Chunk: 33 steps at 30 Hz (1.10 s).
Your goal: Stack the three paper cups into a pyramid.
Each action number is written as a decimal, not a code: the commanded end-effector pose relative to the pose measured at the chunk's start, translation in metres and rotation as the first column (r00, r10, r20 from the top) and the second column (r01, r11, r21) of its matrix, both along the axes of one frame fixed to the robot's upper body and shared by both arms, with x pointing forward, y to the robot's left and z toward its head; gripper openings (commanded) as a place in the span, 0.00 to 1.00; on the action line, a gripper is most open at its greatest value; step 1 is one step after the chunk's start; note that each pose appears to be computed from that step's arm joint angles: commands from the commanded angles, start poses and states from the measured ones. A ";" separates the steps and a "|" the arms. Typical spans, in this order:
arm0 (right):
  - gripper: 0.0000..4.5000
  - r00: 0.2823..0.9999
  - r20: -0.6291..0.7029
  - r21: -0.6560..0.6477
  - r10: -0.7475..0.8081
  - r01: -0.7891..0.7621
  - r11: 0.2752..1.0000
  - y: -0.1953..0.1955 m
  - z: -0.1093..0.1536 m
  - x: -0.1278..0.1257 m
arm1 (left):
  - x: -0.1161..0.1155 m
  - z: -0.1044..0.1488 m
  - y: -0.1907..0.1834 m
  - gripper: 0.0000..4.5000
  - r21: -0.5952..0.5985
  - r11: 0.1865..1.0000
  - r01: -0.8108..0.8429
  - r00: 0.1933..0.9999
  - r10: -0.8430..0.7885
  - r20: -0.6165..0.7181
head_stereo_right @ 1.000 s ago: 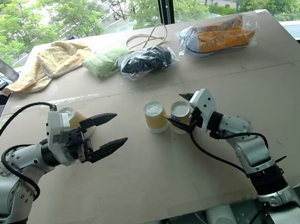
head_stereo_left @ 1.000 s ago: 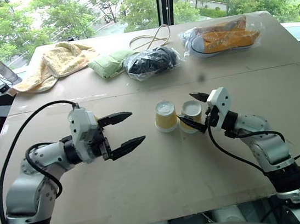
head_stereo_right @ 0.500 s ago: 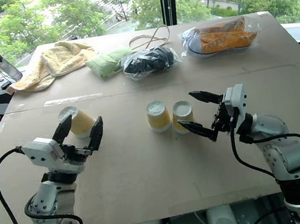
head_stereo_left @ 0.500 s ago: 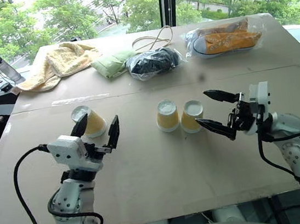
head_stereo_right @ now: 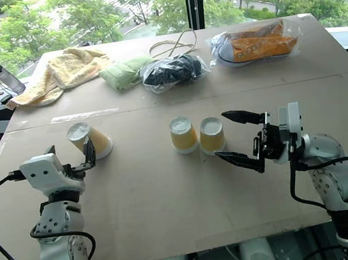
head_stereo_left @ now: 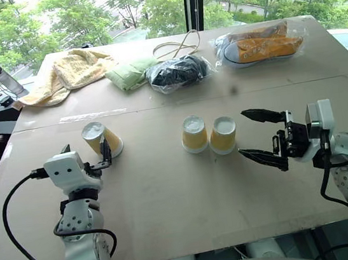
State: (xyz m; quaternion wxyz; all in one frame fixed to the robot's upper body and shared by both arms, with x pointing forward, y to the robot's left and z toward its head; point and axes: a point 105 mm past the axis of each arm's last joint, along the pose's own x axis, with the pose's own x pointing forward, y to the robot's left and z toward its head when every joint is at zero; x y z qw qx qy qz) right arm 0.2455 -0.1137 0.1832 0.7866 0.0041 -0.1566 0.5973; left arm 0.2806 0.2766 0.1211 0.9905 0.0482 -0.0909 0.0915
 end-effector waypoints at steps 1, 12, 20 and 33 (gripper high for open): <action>0.99 0.998 0.041 0.021 -0.038 0.037 0.999 -0.007 0.008 -0.003 | 0.006 0.001 0.001 1.00 0.010 1.000 0.017 1.000 -0.017 -0.002; 0.99 0.998 0.034 0.017 -0.059 0.058 0.998 -0.005 0.006 -0.005 | 0.032 0.013 -0.002 1.00 0.057 0.994 0.089 0.996 -0.090 0.017; 0.99 0.997 0.040 0.013 -0.067 0.067 0.998 -0.006 0.006 -0.003 | 0.050 0.025 -0.002 1.00 0.066 0.995 0.077 0.995 -0.081 0.065; 1.00 0.995 0.045 0.014 -0.084 0.084 0.996 -0.007 0.003 -0.002 | 0.055 0.049 -0.015 0.56 0.082 0.990 0.115 0.979 -0.127 0.159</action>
